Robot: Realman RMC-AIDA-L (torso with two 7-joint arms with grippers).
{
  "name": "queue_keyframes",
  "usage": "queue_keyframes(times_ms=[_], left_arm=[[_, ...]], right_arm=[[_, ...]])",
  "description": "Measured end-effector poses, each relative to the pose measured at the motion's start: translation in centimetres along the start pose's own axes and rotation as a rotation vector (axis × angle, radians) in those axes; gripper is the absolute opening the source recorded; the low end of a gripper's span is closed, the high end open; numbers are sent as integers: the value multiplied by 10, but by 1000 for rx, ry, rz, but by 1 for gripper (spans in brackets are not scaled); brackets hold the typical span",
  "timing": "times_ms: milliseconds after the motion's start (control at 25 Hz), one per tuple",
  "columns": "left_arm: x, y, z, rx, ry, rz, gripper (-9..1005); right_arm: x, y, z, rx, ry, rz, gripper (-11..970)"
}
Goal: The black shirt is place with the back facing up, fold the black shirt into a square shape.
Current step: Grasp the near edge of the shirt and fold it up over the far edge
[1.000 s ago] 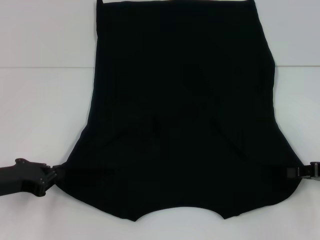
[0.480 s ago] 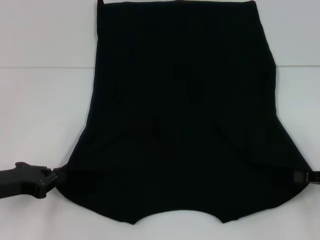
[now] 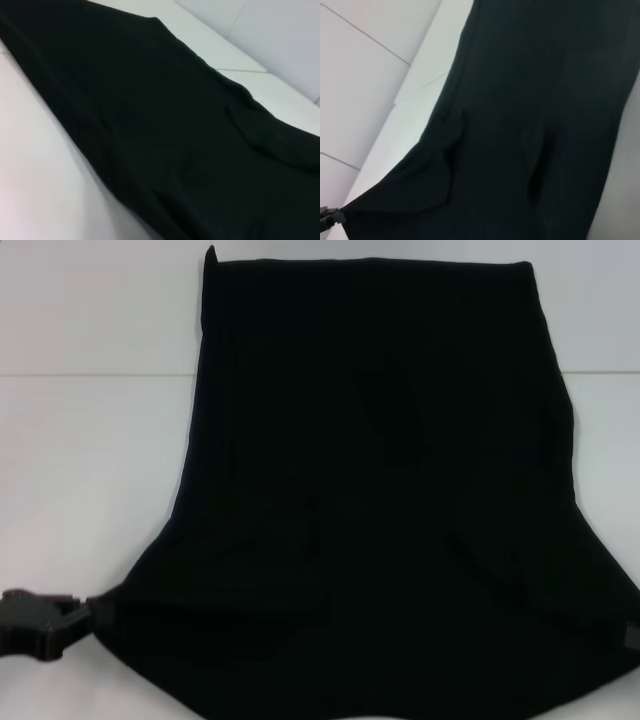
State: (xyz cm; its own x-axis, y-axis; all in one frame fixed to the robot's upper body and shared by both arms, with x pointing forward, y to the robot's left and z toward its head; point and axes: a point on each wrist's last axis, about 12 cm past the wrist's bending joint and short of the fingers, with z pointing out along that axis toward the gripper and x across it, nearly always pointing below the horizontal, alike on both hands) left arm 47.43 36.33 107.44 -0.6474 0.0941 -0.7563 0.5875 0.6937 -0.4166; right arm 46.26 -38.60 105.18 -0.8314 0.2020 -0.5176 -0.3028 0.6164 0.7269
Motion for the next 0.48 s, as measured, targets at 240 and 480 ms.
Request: queue_keyframes(times_ms=[240,480], left_arm=[[12,-14,-15,86,43,-11,46],[21,-23,-20,136,68,-28,54]], right_arm=[[23,1,-26,-12,9,-10,24],[42,5,-39,-35,2,-30,24]])
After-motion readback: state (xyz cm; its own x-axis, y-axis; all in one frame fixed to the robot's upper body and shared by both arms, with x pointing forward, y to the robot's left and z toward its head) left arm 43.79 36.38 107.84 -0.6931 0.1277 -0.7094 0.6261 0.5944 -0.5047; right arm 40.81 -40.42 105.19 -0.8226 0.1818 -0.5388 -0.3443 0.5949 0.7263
